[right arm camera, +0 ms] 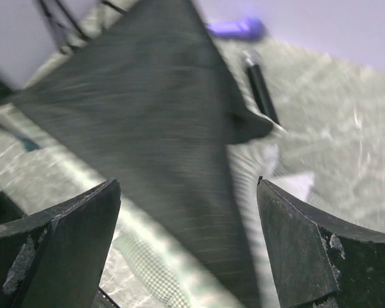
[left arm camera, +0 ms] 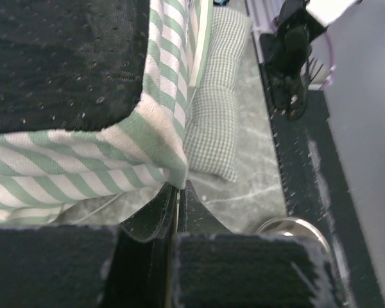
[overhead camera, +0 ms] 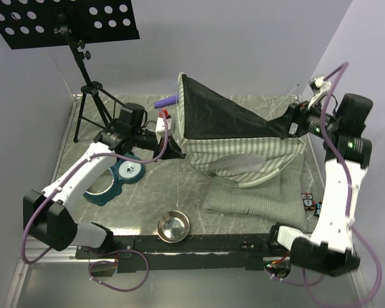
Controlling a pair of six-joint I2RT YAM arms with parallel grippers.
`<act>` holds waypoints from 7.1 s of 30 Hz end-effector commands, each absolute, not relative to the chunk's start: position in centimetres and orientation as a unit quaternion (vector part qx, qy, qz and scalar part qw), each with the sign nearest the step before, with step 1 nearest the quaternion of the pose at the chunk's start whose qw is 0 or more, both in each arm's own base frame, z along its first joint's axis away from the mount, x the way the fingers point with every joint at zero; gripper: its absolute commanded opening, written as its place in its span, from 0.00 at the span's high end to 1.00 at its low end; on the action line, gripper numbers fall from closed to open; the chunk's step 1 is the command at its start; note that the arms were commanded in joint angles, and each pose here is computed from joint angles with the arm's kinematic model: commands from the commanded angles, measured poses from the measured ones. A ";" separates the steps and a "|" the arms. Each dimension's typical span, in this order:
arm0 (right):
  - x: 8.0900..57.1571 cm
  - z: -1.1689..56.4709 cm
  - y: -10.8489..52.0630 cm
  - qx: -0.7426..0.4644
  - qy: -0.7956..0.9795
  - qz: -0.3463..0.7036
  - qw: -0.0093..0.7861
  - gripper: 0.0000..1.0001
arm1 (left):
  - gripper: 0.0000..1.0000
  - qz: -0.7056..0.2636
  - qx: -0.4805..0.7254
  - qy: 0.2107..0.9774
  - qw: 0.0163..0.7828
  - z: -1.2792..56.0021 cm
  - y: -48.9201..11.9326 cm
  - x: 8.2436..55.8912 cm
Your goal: Set up the pet tent
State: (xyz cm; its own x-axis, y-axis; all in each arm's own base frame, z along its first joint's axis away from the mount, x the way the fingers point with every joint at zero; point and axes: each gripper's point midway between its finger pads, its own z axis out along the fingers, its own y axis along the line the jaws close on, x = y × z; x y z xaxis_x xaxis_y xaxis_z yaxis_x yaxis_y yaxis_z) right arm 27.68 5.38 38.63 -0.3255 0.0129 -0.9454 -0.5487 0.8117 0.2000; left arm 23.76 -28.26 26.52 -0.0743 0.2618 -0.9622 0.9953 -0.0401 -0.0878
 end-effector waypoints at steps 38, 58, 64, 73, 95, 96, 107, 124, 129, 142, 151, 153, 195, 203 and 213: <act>16.3 30.1 20.5 -0.384 0.693 0.503 0.345 0.42 | 0.27 -0.419 0.396 0.594 0.561 45.2 -26.2 29.5; 19.4 35.6 17.7 -0.346 0.667 0.484 0.448 0.18 | 0.44 -0.379 0.672 0.499 0.395 26.4 -31.2 19.8; 24.6 31.7 17.5 -0.343 0.709 0.449 0.422 0.18 | 0.44 -0.362 0.715 0.469 0.372 23.9 -30.0 18.1; 28.0 30.4 20.1 -0.355 0.704 0.418 0.451 0.20 | 0.44 -0.347 0.670 0.500 0.425 25.4 -30.4 19.4; 21.6 26.2 23.0 -0.359 0.701 0.476 0.392 0.35 | 0.00 -0.287 0.367 0.619 0.633 29.6 -31.2 27.8; 21.5 26.2 23.0 -0.361 0.699 0.476 0.394 0.35 | 0.00 -0.280 0.365 0.619 0.636 29.0 -31.2 27.8; 20.1 26.3 23.6 -0.353 0.689 0.509 0.377 0.37 | 0.14 -0.221 0.305 0.632 0.677 25.9 -31.4 31.9; 18.9 27.7 23.7 -0.388 0.660 0.509 0.394 0.37 | 0.99 -0.267 0.411 0.541 0.683 30.6 -34.0 29.2; 20.8 30.9 19.8 -0.379 0.646 0.455 0.482 0.34 | 0.99 -0.263 0.491 0.481 0.677 31.1 -32.5 26.7; 20.8 33.4 19.8 -0.435 0.578 0.444 0.529 0.15 | 0.99 -0.262 0.590 0.364 0.672 34.3 -32.7 23.1; 21.2 33.0 21.3 -0.445 0.559 0.445 0.540 0.16 | 0.99 -0.279 0.617 0.312 0.666 36.2 -32.9 20.9; 21.6 33.7 21.7 -0.449 0.546 0.439 0.554 0.16 | 0.99 -0.282 0.621 0.309 0.663 36.1 -33.0 20.7; 21.5 34.9 23.7 -0.439 0.527 0.426 0.590 1.00 | 0.23 -0.516 0.491 0.431 0.554 39.4 -32.2 20.7; 21.2 35.4 23.7 -0.435 0.524 0.429 0.593 1.00 | 0.29 -0.525 0.488 0.439 0.541 37.2 -33.4 22.1; 21.3 35.6 23.9 -0.424 0.527 0.440 0.590 1.00 | 0.80 -0.535 0.509 0.429 0.520 36.2 -34.2 21.4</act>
State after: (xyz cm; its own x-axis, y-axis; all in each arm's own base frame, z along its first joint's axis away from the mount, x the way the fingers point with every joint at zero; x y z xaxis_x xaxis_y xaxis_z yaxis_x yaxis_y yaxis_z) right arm 21.76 23.72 32.57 -0.0337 0.0117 -0.9994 -0.9646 0.2614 0.0355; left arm 22.48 -33.90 35.48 0.0238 -0.0985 -0.9949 0.9993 -0.0273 0.0266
